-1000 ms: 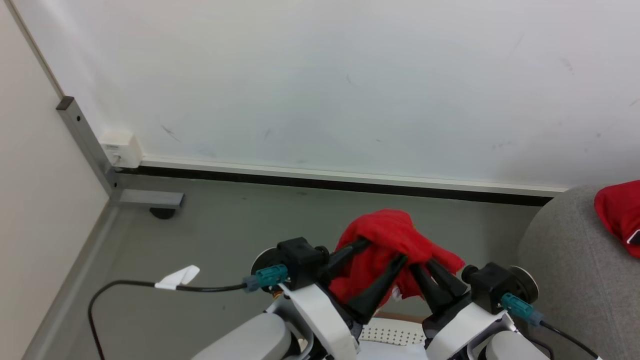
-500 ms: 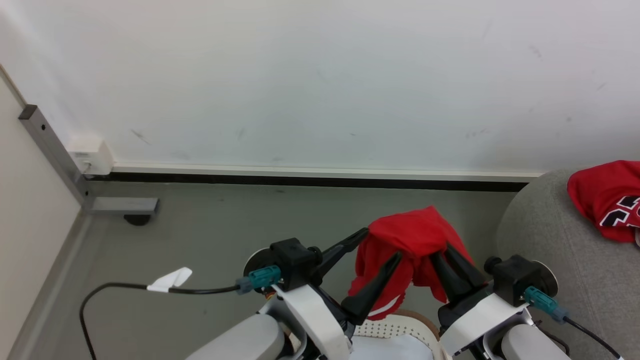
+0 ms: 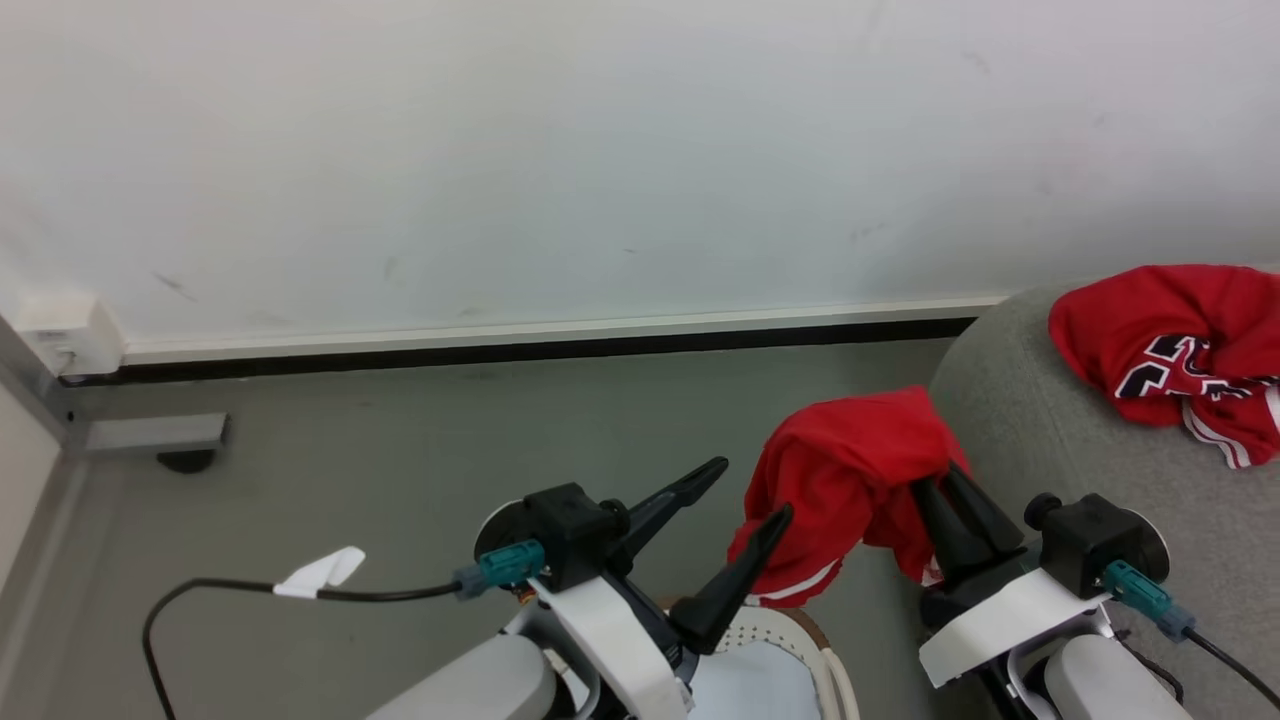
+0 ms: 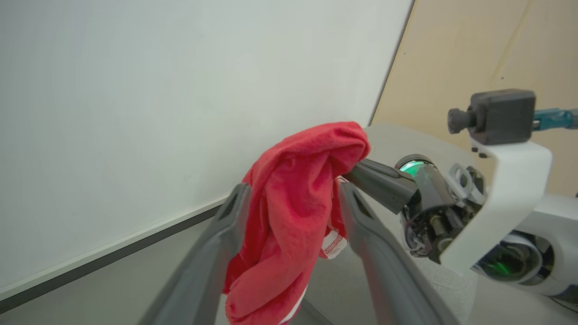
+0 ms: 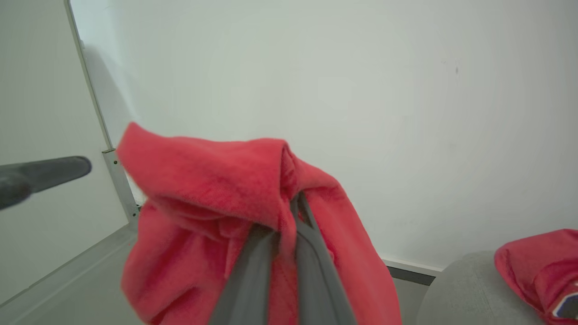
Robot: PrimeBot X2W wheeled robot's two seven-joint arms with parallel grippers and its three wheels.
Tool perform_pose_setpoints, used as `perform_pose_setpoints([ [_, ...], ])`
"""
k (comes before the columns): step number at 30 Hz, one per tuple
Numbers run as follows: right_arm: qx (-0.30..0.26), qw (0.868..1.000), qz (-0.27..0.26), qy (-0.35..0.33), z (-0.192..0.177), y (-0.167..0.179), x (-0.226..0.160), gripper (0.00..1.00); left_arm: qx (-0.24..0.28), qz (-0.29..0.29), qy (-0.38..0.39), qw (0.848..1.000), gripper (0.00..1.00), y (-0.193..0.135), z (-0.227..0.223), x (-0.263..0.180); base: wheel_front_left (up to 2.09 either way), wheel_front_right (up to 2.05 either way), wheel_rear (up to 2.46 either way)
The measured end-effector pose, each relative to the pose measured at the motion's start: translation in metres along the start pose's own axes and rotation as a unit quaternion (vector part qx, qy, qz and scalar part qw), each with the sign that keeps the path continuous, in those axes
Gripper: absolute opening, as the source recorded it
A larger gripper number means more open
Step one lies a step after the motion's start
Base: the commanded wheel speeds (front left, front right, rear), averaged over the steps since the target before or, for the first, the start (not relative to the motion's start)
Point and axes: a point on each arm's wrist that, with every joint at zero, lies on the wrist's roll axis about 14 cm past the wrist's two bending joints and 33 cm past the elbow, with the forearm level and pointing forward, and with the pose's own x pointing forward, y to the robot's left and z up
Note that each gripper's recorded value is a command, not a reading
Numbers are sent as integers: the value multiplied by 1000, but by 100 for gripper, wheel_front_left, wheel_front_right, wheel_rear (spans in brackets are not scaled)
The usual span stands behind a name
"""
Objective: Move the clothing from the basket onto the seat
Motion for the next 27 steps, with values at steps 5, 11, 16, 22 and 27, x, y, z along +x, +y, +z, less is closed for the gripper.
perform_pose_setpoints([
  [5, -9, 999, -37, -6, 5, -25, -12, 0, -7, -23, -3, 1000, 100, -8, -4, 12, 0, 0, 0],
  [11, -20, 996, -84, -9, 10, -53, -33, 0, -16, -56, -4, 998, 100, -21, -9, 28, 0, 0, 0],
  [16, -24, 991, -132, -15, 16, -77, -56, 0, -25, -95, -3, 995, 100, -38, -15, 43, 0, 0, 0],
  [22, -34, 980, -197, -25, 26, -108, -90, 0, -33, -143, 2, 989, 100, -60, -24, 58, 0, 0, 0],
  [27, -41, 970, -239, -29, 32, -125, -115, 0, -40, -172, 9, 984, 100, -72, -32, 67, 0, 0, 0],
])
